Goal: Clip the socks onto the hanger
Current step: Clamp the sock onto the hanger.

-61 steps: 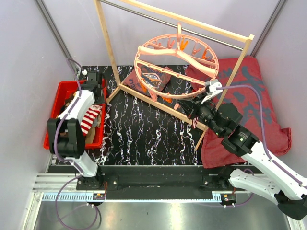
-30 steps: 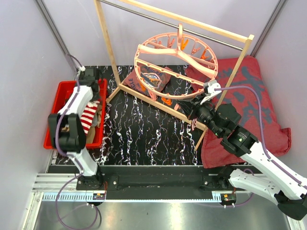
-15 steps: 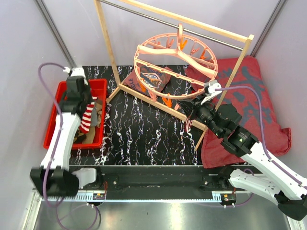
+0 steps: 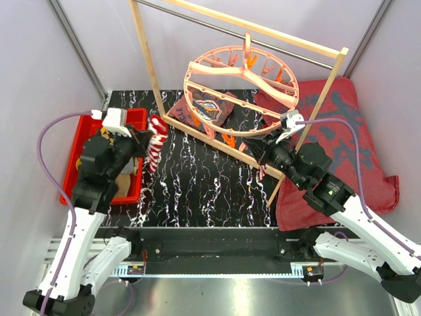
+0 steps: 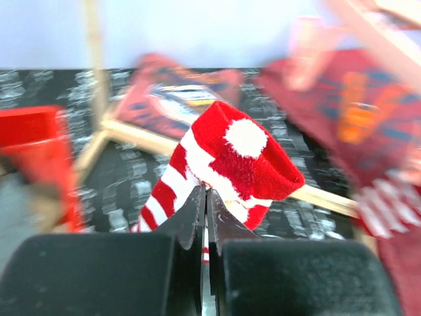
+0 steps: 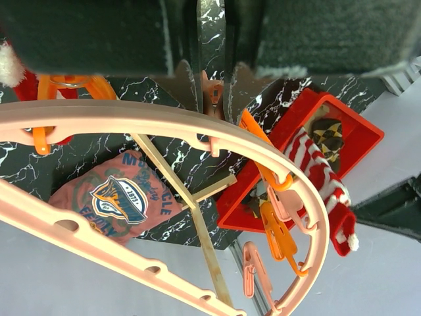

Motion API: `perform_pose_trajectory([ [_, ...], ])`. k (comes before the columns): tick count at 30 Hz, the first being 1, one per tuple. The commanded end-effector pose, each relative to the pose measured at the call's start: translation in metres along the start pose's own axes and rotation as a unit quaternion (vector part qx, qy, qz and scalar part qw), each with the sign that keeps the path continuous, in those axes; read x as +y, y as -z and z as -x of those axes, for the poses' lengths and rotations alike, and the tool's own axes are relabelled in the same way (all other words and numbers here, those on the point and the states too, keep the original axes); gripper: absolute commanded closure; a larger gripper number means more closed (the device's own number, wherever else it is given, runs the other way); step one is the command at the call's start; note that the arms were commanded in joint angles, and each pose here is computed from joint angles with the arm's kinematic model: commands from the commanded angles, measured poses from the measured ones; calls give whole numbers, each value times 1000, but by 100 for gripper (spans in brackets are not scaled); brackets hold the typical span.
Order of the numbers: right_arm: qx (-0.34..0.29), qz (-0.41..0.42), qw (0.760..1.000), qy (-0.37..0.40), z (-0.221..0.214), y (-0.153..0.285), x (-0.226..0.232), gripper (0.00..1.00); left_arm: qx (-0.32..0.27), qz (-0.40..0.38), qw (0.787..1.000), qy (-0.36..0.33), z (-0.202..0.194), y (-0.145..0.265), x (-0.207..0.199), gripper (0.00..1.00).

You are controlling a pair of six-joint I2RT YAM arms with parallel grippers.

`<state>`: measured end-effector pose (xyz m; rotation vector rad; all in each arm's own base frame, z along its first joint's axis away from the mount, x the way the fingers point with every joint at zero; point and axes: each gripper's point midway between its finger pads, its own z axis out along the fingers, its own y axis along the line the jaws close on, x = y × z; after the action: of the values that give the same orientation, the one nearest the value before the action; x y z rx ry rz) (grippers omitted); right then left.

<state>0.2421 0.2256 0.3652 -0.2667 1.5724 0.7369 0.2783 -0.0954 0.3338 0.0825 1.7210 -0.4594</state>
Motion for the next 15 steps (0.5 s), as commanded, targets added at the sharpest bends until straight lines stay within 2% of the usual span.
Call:
perform_pose_trajectory([
  [1,-32,20,999,-17,28,6,13,91,-35,-134,990,39,4,-1,-63,100],
  [2,-32,20,999,-17,28,6,13,91,-49,-151,986,42,8,-2,-72,100],
  [7,-38,20,999,-24,32,7,14,91,-48,-228,969,77,-13,-9,-124,100],
  [15,-40,21,998,-33,34,9,14,92,-47,-284,952,107,-32,-13,-180,100],
])
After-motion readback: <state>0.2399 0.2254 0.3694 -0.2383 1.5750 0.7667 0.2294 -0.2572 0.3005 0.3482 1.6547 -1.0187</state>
